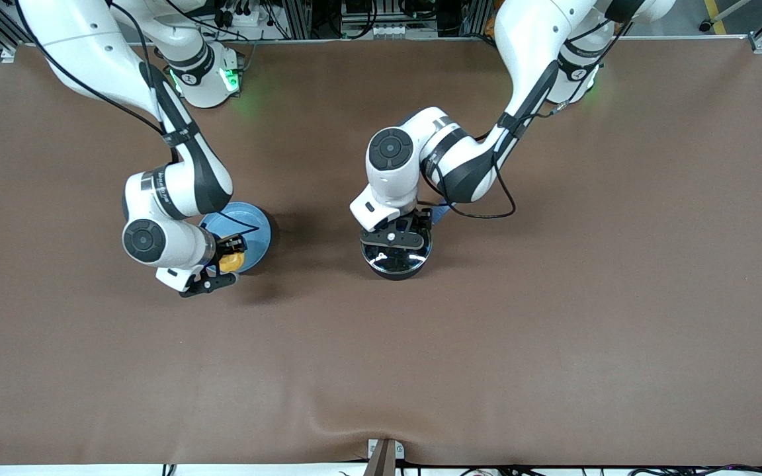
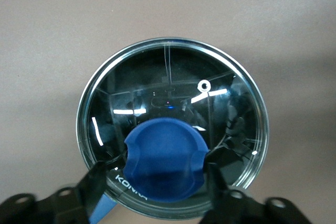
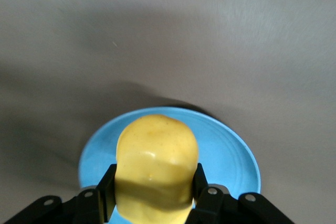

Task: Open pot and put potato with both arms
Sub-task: 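Grasp the blue lid knob with the left gripper while the right gripper grasps the potato, then lift the lid away with the left gripper while the right gripper lifts the potato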

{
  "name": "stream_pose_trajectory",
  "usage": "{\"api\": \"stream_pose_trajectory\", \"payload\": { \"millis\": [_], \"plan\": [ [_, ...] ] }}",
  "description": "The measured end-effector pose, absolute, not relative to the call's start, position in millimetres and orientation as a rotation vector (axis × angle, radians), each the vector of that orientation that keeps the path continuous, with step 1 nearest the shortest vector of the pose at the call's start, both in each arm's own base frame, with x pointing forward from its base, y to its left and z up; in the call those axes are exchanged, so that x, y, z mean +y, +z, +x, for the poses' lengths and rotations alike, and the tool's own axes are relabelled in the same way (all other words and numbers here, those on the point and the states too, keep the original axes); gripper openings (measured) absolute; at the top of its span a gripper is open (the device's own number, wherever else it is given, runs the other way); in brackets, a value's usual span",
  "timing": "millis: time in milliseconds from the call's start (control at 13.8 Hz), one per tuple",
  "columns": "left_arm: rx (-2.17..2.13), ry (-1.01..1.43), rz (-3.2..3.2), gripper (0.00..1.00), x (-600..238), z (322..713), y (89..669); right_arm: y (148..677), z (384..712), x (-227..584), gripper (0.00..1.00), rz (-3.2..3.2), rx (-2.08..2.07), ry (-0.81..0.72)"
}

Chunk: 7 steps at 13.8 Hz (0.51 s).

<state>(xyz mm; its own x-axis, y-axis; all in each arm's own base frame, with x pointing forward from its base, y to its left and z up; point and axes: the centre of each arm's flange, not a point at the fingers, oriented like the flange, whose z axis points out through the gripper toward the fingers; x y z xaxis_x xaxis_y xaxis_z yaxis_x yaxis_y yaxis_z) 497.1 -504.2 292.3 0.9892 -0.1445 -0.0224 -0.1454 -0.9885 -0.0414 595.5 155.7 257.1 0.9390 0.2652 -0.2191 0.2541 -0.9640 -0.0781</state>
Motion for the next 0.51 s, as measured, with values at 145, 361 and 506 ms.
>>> {"api": "stream_pose_trajectory", "payload": {
  "millis": [145, 361, 506],
  "plan": [
    [0.228, 0.031, -3.091, 0.67, -504.7, 496.3, 291.7, 276.5, 596.1, 174.5, 0.59, -3.039, -0.355, 0.323],
    [0.228, 0.026, -3.095, 0.61, -505.2, 496.6, 292.5, 293.0, 582.7, 227.3, 0.59, -3.042, -0.292, 0.297],
    [0.226, 0.018, -3.099, 0.61, -505.4, 497.9, 296.2, 300.5, 570.0, 265.5, 0.59, -3.050, -0.281, 0.283]
  ]
}}
